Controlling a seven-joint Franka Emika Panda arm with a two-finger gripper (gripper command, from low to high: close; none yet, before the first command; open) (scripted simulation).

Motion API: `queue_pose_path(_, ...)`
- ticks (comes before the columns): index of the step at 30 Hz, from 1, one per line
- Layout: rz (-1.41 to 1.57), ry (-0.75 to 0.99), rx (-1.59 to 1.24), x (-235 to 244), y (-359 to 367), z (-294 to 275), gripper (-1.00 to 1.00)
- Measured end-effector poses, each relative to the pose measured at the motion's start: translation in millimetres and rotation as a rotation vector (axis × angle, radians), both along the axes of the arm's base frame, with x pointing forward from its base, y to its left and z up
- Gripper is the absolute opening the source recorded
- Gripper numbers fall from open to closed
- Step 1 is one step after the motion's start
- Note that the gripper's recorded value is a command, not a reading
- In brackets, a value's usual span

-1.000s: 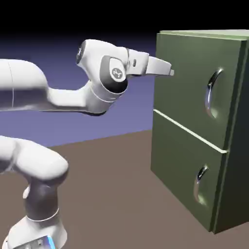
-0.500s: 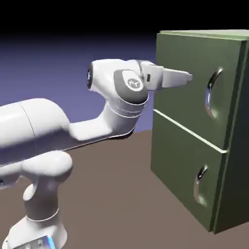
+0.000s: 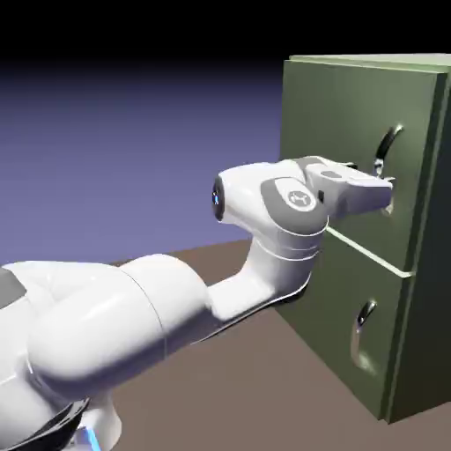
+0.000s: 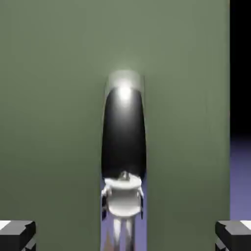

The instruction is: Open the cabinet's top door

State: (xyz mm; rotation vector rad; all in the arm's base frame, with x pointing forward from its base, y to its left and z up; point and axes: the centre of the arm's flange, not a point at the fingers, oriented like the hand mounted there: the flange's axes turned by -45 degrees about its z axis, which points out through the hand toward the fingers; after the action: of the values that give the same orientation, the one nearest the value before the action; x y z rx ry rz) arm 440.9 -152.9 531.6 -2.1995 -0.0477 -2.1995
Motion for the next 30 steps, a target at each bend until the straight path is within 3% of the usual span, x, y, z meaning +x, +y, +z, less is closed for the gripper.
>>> queue_pose_path(2, 0.000, 0.000, 0.000, 0.0, 0.0, 0.0, -1.00)
queue_pose_path(19, -0.409, 0.000, 0.000, -153.5, 85.4, 0.0, -1.00)
queue_pose_path(30, -0.601, 0.000, 0.000, -210.8, 145.3, 0.0, -1.00)
